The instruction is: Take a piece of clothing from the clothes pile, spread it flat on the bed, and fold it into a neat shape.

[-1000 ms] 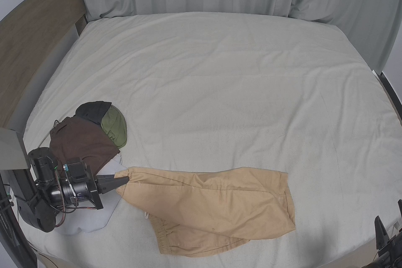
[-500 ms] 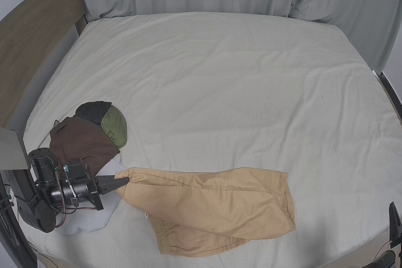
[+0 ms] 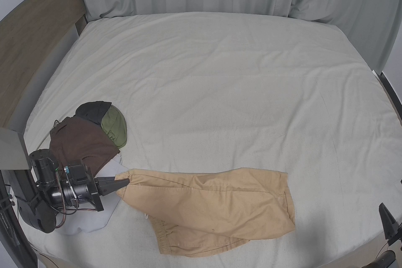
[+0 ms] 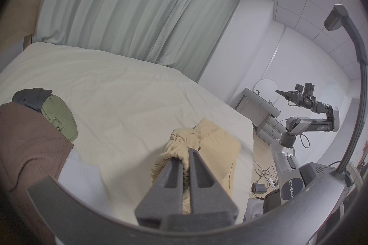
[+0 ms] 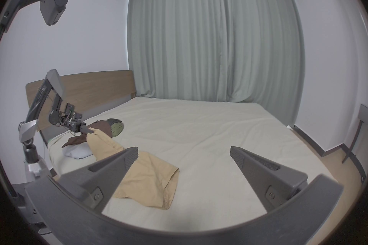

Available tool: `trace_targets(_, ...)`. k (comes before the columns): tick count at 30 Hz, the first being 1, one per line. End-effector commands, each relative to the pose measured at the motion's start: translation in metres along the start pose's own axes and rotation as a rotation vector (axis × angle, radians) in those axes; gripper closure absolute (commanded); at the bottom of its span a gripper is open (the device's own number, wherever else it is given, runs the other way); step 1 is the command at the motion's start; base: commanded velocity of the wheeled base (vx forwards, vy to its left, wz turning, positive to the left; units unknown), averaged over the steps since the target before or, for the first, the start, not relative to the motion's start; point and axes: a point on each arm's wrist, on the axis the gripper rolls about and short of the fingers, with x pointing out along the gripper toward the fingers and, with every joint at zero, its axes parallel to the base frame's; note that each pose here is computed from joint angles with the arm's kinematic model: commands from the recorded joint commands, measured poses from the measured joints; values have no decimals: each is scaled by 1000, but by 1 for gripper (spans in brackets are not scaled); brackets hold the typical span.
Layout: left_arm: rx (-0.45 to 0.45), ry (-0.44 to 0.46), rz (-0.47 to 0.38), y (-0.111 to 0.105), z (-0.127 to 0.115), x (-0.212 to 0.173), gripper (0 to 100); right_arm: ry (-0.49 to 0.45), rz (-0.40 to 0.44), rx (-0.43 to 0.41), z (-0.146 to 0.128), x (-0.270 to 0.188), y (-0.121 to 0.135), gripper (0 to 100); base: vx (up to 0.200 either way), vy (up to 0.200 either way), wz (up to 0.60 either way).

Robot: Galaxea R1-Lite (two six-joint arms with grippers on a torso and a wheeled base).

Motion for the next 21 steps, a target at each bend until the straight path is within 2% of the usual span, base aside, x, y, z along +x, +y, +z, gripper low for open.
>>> trace_targets(1,-18,12,-1,1,-5,1,100,80,39,18,0,11,-2,0,0,0,0)
trace_targets(9,-16,12,-3,1,-5,1,100,163,103,44,1,23,-3,0,0,0,0)
trace_targets(14,-22,17,-4,0,-6,1,100,273,228,89,-8,30,-1,0,0,0,0)
trace_targets(21,-17,14,-7,0,-5,2,100,404,350,114,-14,36,1,0,0,0,0)
